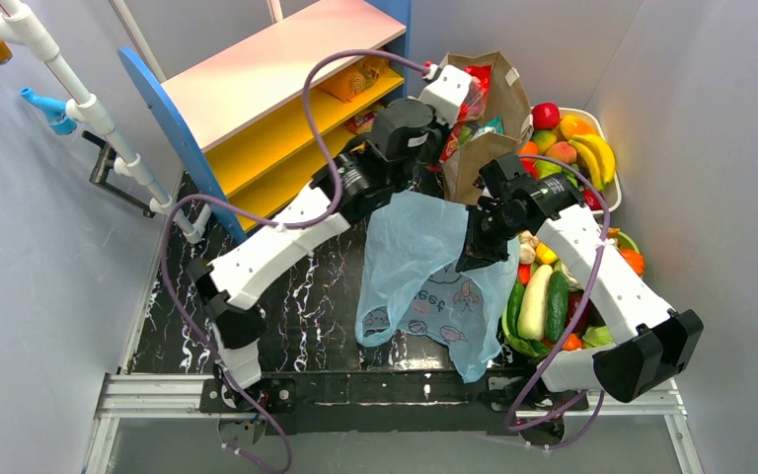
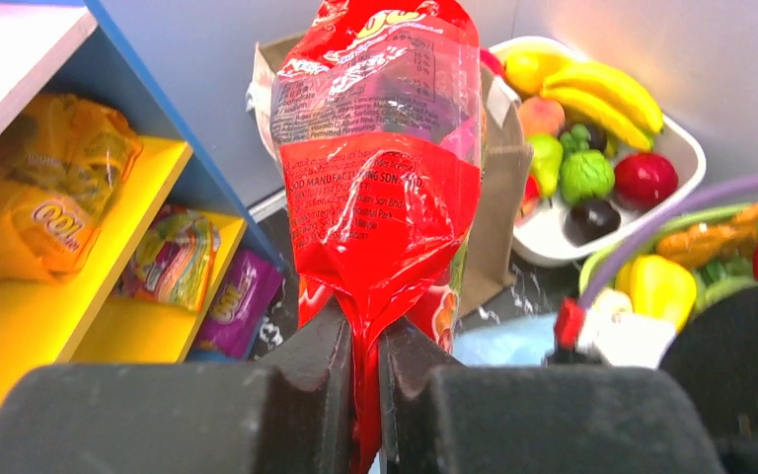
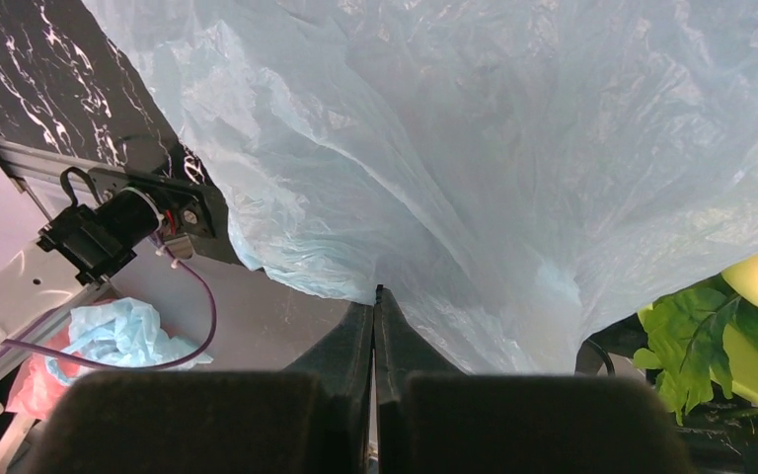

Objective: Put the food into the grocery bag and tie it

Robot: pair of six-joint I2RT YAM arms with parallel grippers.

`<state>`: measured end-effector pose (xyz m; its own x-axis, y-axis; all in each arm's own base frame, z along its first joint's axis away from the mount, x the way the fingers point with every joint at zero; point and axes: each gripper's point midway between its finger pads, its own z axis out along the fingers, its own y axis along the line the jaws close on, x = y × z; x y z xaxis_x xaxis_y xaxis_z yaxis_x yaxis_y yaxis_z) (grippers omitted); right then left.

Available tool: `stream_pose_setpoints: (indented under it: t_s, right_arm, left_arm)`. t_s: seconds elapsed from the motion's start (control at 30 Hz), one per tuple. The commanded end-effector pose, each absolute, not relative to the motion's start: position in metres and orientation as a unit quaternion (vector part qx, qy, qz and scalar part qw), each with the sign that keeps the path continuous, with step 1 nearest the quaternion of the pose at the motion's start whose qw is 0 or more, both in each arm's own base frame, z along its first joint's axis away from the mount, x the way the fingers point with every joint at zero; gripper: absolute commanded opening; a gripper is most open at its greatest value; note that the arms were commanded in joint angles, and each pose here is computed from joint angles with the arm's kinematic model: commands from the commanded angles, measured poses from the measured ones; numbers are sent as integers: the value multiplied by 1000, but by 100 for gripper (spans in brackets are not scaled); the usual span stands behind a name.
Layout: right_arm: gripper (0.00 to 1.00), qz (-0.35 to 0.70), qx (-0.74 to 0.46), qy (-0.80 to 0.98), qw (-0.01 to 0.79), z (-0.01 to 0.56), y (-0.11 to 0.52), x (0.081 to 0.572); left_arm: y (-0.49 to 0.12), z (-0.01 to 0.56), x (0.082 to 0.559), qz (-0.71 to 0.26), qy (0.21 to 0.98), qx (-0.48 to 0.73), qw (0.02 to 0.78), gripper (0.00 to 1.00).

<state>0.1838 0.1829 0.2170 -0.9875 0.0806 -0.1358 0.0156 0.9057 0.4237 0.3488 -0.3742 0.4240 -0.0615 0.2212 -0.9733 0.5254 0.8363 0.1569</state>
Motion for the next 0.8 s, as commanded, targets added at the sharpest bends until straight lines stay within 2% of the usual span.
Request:
stream_pose_setpoints:
  t_s: [0.0,0.23,0.37,0.77]
  right_arm:
    - [1,222,13,971,93,222,181,182]
    - [1,215,3,972,99,222,178,183]
    - [1,209,-3,973,101,222,175,182]
    - [1,196,-7,973,118,226,169,185]
  left_arm:
    - [-369,506,373,-147,656,147,725,0]
    - [-395,513,419,-181,629,82,752,0]
    - [-402,519,435,-230,585,44,777,0]
    - [-429,502,486,-255,533,49,805,0]
